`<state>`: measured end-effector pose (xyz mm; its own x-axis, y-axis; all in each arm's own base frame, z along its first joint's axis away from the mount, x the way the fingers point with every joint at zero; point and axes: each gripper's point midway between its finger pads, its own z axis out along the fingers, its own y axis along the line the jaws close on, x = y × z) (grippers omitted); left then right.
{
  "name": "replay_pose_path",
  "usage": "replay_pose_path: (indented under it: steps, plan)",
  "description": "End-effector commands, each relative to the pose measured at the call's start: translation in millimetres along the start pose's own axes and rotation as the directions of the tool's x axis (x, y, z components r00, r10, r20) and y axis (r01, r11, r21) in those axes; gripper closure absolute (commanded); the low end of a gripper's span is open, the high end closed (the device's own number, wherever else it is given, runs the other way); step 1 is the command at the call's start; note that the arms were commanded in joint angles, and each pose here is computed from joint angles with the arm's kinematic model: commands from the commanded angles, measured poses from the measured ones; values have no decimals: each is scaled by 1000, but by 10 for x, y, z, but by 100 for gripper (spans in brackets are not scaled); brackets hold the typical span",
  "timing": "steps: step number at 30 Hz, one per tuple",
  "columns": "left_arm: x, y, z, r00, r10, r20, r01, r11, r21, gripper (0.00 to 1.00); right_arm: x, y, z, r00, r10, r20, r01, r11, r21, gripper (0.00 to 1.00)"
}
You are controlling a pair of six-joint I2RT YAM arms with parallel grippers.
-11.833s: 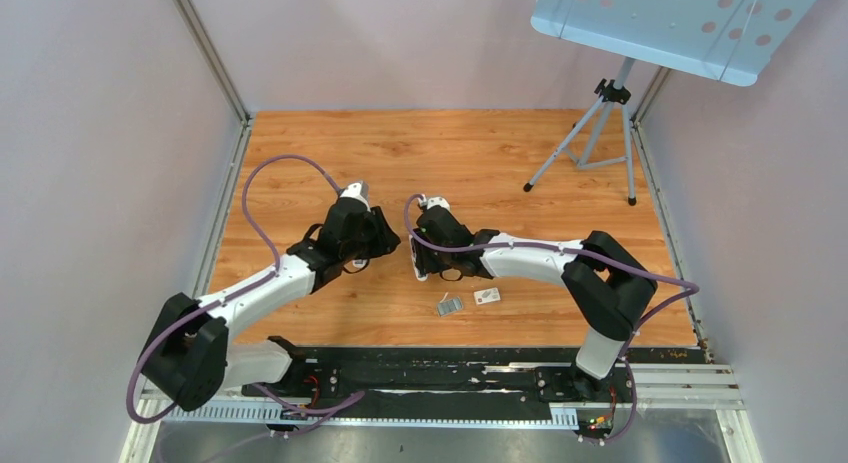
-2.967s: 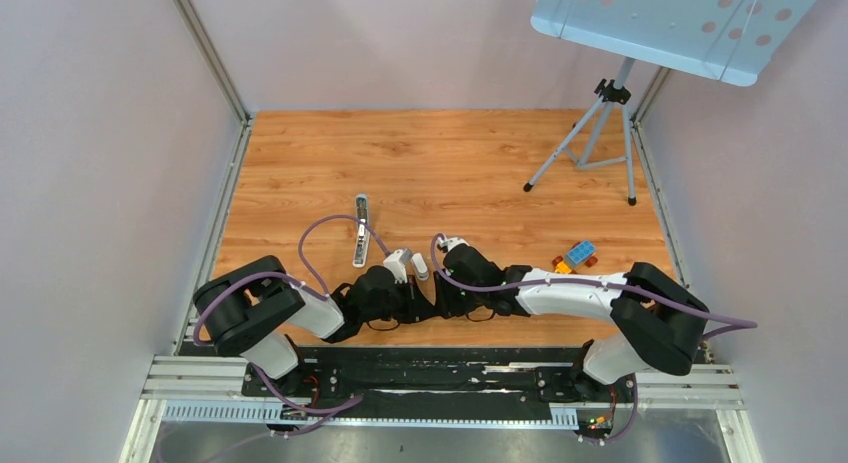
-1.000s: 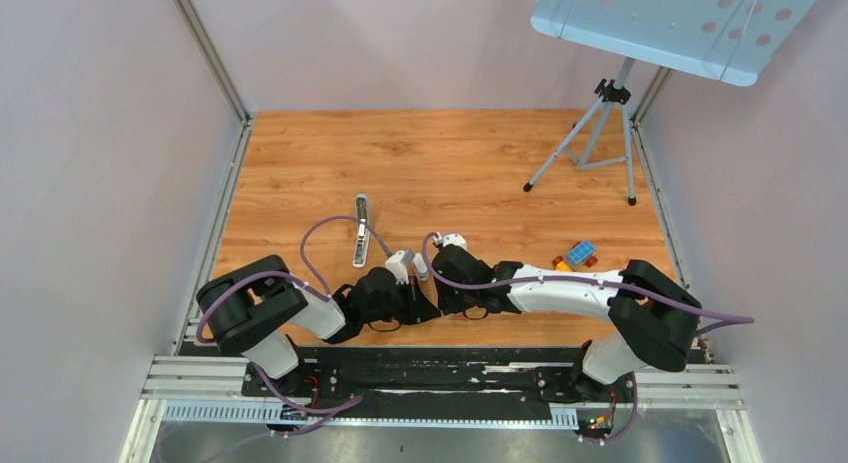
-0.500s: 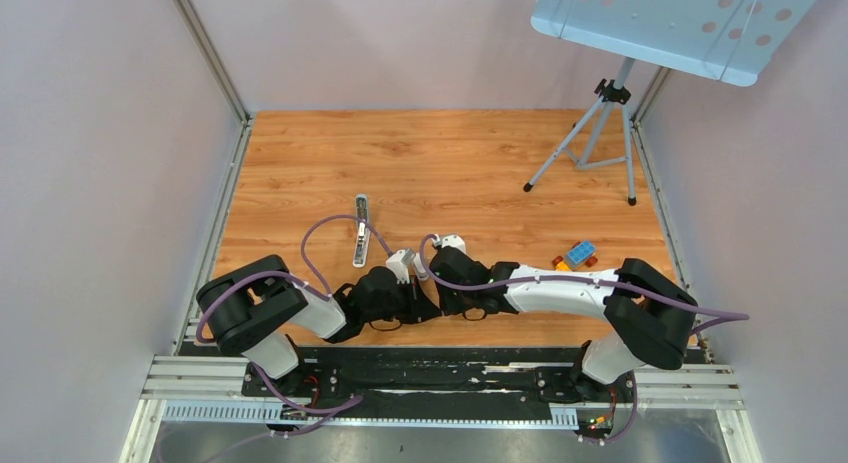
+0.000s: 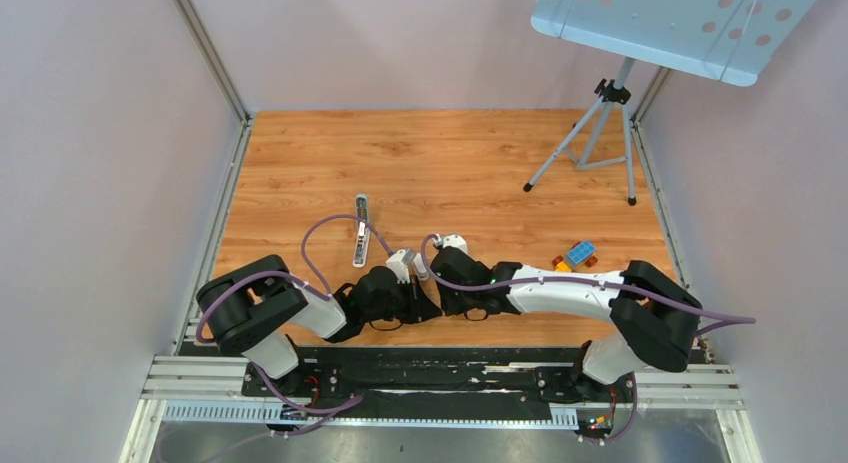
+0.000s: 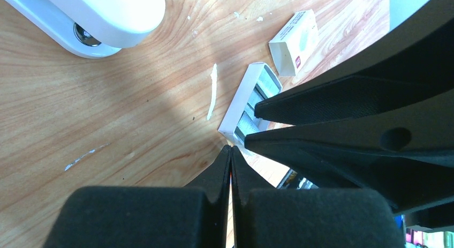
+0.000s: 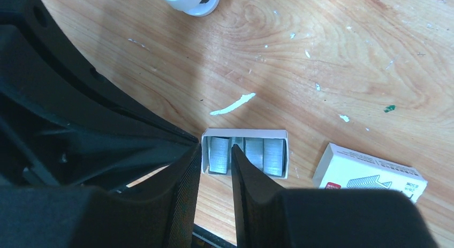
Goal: Load the staples into the stapler
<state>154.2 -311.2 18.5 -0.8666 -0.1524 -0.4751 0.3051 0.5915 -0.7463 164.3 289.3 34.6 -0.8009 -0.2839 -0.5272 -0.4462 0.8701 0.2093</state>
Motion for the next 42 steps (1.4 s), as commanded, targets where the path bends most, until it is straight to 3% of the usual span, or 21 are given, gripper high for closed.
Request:
replay_pose_path:
  steps: [1,34,42]
  plan:
    - [-51,-68,25,999,31,21,-31,999,11,100,-97,52,-142,999,-4,35,4,1000,-8,68]
    - [-67,-93,14,999,34,29,-34,999,8,100,90,-64,36,999,-28,-24,29,999,41,69]
    - [-73,-100,11,999,38,31,-38,999,8,100,105,-96,54,999,-35,-30,36,998,57,74]
